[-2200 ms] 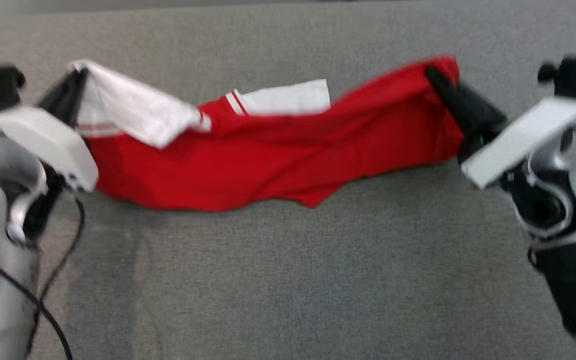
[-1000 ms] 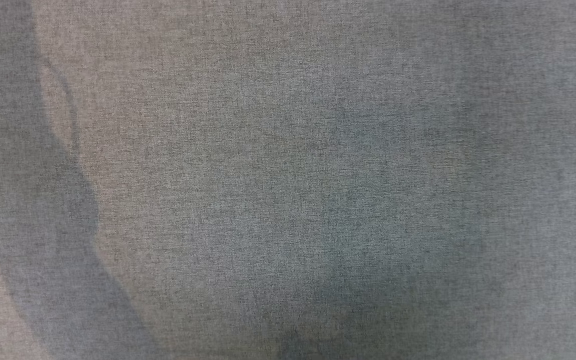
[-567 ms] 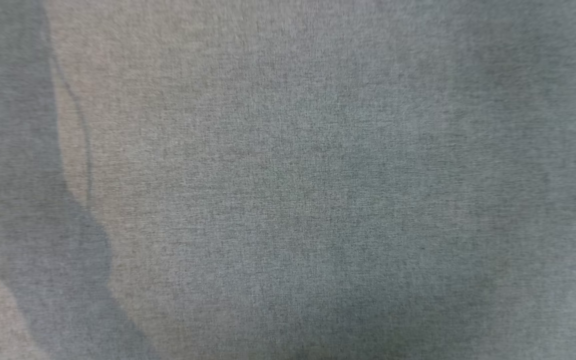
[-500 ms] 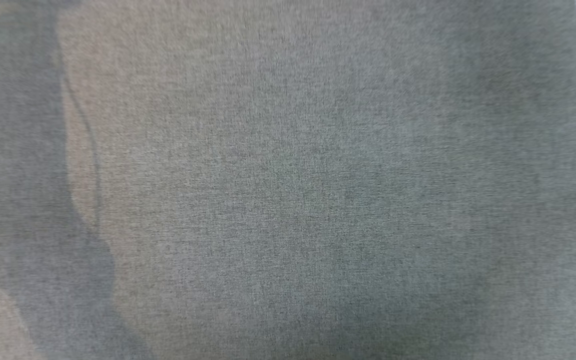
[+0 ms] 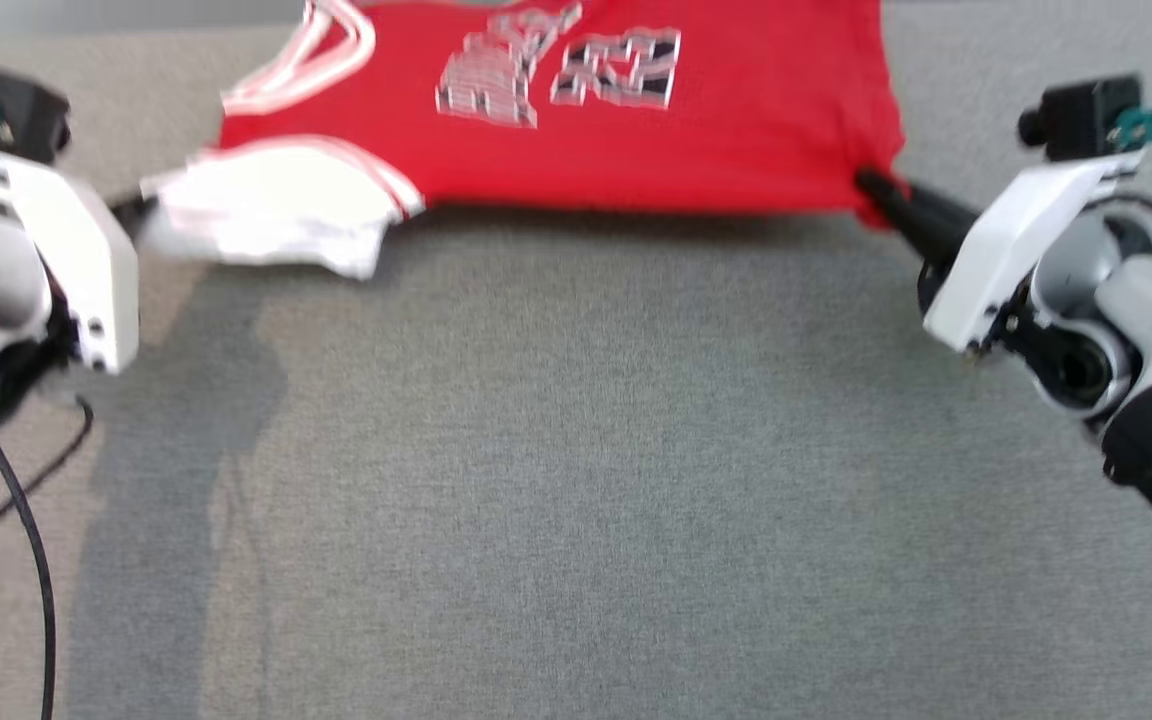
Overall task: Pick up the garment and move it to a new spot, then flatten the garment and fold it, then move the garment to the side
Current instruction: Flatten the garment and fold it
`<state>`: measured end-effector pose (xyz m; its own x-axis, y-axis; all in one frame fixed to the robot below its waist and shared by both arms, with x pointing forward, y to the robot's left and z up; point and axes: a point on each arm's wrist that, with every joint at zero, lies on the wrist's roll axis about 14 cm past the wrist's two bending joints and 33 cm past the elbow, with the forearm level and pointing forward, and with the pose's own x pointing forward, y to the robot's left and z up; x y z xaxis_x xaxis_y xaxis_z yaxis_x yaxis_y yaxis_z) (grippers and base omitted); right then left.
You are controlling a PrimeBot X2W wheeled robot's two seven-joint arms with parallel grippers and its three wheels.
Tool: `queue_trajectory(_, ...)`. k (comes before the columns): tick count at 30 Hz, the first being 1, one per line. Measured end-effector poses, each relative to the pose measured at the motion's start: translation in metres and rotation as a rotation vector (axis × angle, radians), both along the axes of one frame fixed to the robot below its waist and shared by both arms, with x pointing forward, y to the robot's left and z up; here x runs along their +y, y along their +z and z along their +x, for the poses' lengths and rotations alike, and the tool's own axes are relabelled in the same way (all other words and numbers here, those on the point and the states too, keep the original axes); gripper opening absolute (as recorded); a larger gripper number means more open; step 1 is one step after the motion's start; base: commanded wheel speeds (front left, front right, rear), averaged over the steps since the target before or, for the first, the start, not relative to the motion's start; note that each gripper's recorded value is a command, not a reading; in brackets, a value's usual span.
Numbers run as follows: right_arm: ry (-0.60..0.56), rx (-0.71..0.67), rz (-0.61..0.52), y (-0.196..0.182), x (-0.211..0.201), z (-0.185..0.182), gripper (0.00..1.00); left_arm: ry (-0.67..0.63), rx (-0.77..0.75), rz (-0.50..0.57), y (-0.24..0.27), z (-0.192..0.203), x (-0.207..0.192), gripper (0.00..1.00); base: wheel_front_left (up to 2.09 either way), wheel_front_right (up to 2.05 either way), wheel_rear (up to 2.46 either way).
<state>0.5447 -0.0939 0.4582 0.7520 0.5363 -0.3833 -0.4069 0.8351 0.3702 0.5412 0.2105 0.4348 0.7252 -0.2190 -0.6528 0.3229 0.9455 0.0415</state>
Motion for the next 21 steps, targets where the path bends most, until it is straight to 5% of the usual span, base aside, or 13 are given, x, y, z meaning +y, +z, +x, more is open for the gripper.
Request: queue_trajectory(21, 0.052, 0.206, -0.094, -0.007, -0.031, -0.12, 0.0, -0.078, 0.415, -0.121, 0.002, -0.201, -0.03, 0.0, 0.0, 0.0, 0.0)
